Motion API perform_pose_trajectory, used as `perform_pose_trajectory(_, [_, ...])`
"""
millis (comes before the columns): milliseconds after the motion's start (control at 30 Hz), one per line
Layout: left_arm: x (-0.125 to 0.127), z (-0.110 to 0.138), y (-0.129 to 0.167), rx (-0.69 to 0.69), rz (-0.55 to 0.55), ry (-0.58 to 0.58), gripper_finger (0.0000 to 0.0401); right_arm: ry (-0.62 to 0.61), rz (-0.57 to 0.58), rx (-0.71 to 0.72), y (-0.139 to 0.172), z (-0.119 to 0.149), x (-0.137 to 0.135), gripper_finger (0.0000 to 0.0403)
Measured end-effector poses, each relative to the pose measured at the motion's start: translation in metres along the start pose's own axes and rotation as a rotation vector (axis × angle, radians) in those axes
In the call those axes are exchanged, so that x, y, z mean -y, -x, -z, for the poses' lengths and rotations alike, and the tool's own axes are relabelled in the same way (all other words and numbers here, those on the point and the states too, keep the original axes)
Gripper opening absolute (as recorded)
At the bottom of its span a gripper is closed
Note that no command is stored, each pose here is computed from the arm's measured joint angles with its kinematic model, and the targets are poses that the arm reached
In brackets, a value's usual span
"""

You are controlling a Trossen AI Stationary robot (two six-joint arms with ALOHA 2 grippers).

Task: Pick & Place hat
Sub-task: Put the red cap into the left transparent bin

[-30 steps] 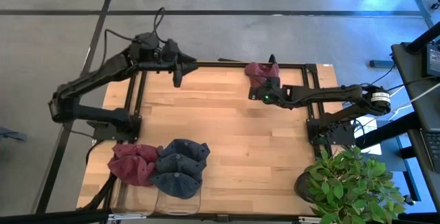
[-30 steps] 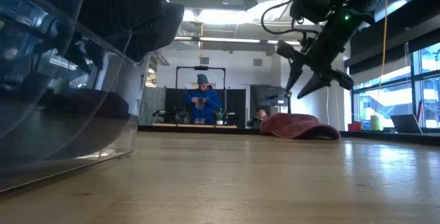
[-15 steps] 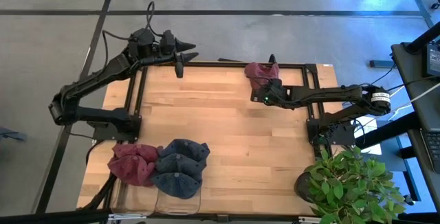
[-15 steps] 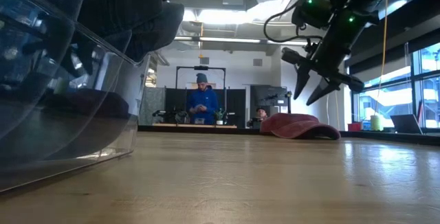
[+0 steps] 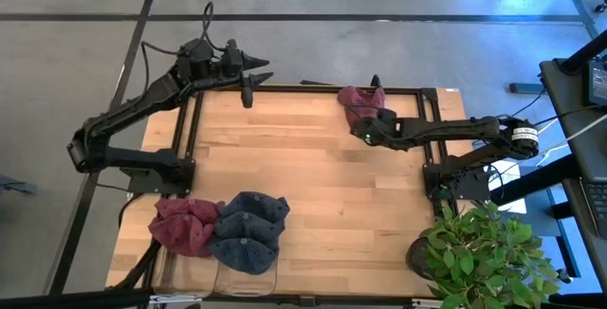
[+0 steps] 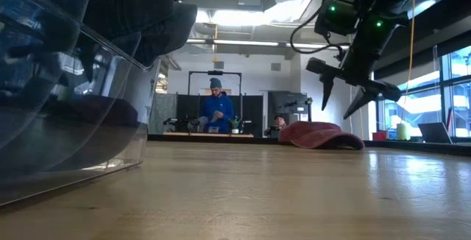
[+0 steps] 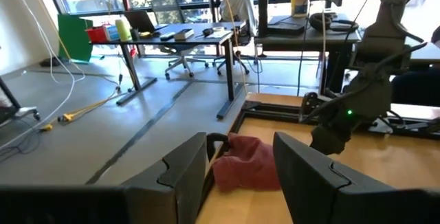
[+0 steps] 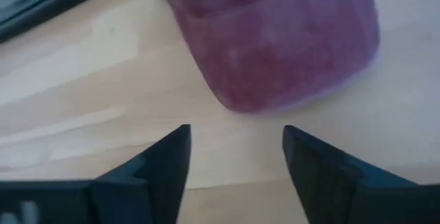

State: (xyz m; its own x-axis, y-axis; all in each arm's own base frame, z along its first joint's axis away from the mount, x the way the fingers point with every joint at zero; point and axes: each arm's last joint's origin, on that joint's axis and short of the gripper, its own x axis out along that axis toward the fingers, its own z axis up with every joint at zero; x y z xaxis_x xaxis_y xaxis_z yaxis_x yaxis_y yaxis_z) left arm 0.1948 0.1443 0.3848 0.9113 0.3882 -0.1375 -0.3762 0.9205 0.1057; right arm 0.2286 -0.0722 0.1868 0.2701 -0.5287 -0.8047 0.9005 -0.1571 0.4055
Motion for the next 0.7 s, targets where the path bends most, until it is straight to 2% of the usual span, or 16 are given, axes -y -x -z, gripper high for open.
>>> perform_pose_trajectory(67, [-0.001,0.001,0.000,-0.008,-0.003,0.005,0.0164,-0.047,0.008,-0.017,0.000,0.001,0.001,0.0250])
perform_pose_trajectory(233, [-0.003,0.004,0.000,-0.040,-0.009,0.013,0.0166,-0.028,0.055,-0.020,-0.002,0.003,0.005,0.0280])
perform_pose_trajectory(467, [-0.003,0.005,0.000,-0.048,-0.007,0.007,0.0166,-0.056,0.098,-0.045,-0.017,0.011,0.004,0.0284])
perform_pose_trajectory(700, [-0.003,0.005,0.000,-0.048,-0.007,0.006,0.0166,-0.101,0.112,0.004,-0.023,0.012,0.005,0.0284])
